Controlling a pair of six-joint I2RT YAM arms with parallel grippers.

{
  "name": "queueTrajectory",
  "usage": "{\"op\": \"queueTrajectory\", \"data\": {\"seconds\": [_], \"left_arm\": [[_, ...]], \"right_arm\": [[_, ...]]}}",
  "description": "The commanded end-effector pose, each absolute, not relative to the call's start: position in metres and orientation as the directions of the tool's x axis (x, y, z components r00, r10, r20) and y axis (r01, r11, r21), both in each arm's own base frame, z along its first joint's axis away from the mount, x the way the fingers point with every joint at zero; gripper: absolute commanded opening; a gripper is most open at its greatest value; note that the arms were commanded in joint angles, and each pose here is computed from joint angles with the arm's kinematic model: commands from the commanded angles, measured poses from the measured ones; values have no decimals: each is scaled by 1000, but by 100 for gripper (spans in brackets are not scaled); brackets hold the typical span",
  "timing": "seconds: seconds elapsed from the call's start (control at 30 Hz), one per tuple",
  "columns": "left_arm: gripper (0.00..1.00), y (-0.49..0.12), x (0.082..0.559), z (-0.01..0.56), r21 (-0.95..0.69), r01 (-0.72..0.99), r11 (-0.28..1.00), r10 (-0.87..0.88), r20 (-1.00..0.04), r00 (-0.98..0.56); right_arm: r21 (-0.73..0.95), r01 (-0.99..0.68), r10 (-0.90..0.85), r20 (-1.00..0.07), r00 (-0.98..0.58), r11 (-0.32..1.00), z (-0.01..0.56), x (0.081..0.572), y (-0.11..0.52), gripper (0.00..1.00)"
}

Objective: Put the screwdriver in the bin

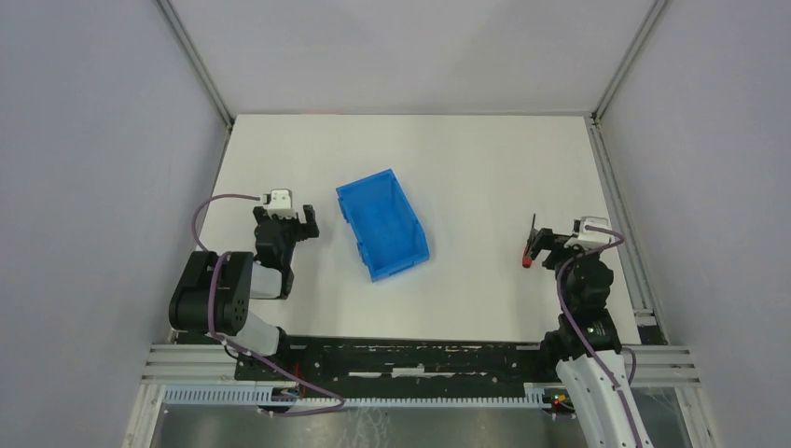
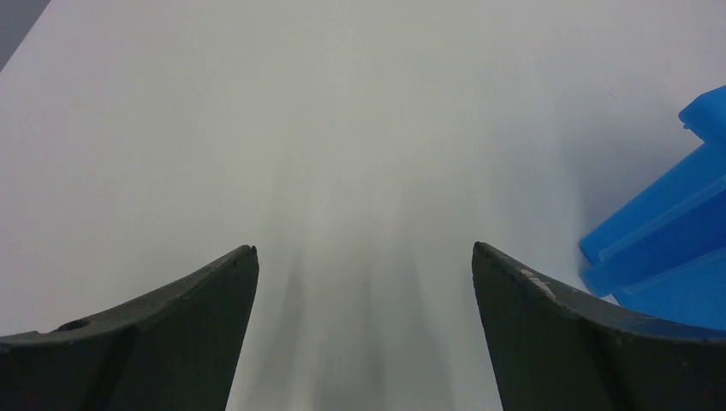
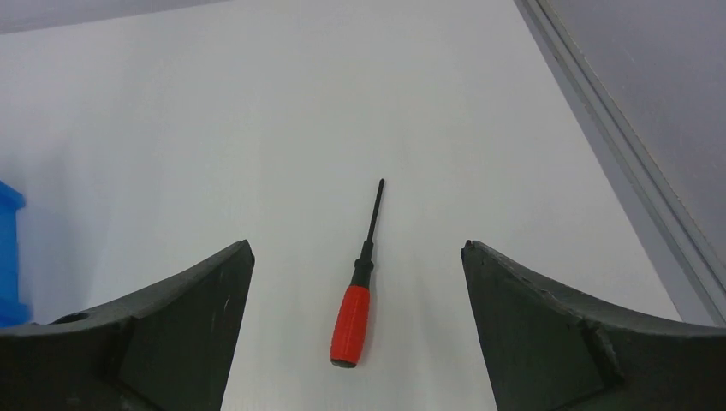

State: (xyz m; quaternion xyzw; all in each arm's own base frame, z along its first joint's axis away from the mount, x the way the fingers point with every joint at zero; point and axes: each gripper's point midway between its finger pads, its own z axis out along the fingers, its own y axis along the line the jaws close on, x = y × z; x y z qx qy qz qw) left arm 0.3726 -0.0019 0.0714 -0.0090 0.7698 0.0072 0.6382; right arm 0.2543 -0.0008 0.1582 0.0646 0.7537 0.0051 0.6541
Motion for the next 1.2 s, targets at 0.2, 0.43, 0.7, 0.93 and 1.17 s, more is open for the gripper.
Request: {"op": "queueTrajectory", "data": {"seconds": [0.2, 0.43, 0.7, 0.93, 1.17], "left_arm": [[100, 0, 380, 87, -20, -32, 999, -24, -992, -125], [100, 0, 380, 87, -20, -31, 999, -24, -992, -125], [100, 0, 380, 87, -20, -32, 999, -24, -992, -125], [100, 0, 380, 87, -20, -32, 999, -24, -992, -125], [100, 0, 380, 87, -20, -32, 999, -24, -992, -125]], "right_arm": [[105, 146, 94, -992, 80, 984, 268, 263, -15, 98], [-29, 255, 14, -986, -165, 966, 352, 300, -31, 98], [-88, 76, -9, -712, -702, 993, 245, 366, -1, 98], [-34, 31, 11, -483, -876, 999, 88, 346, 12, 83], [-46, 64, 44, -359, -932, 997, 10, 309, 7, 59]]}}
